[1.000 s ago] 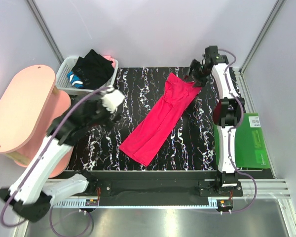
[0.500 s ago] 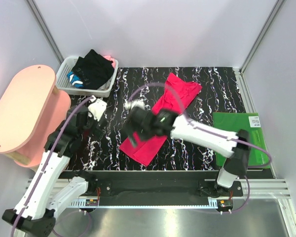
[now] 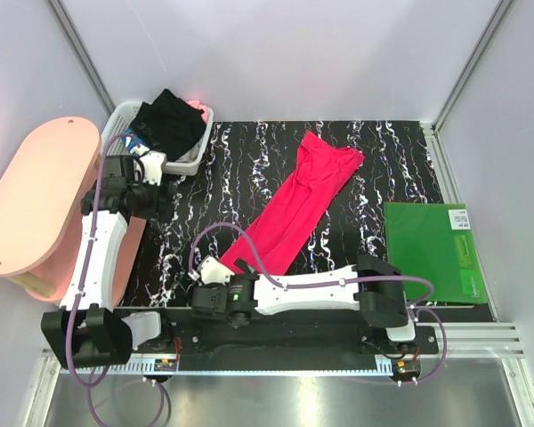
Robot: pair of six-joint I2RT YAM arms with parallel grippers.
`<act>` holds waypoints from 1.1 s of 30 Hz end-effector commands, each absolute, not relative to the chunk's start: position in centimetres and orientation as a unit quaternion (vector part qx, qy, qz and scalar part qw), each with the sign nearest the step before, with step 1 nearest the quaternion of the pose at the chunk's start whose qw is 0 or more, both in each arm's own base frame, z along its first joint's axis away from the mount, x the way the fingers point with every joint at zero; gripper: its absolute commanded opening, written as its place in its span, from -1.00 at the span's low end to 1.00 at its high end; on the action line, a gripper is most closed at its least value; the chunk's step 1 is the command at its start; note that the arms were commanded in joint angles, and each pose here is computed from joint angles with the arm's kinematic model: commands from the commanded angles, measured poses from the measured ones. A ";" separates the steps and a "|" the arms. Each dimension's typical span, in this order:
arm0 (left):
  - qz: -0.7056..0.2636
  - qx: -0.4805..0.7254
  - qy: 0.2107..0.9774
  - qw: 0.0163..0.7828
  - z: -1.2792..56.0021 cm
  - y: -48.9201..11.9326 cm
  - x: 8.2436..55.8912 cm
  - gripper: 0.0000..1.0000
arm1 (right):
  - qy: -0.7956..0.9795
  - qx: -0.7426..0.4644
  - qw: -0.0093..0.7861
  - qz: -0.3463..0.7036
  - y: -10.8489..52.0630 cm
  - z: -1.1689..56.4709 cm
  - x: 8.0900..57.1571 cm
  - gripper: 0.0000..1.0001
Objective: Fold and stack the t-shirts
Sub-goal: Rotate the tshirt 45 degrees, then grab the bottom of the folded rectangular tshirt with right arm
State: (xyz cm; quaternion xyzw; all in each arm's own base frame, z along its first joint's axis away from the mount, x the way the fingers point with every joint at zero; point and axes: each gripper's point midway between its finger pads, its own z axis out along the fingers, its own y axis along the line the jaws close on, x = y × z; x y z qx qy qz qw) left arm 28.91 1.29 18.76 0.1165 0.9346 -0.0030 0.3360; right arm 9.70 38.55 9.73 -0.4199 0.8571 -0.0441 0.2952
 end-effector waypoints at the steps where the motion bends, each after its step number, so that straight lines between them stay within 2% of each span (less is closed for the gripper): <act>1: -0.045 0.125 0.920 0.370 20.7 -0.2 30.6 0.98 | 0.840 -0.412 0.348 -0.050 41.3 9.0 11.6 0.96; 6: -0.056 0.134 0.922 0.359 20.2 -0.6 30.5 0.98 | 0.836 -0.424 0.343 -0.056 42.7 6.9 12.3 0.93; 19: -0.054 0.146 0.922 0.354 19.7 -0.6 29.9 0.98 | 0.877 -0.364 0.313 -0.014 42.7 4.5 17.2 0.79; 33: -0.061 0.147 0.919 0.360 20.2 -0.8 30.3 0.98 | 0.892 -0.358 0.275 -0.002 42.3 2.1 15.5 0.66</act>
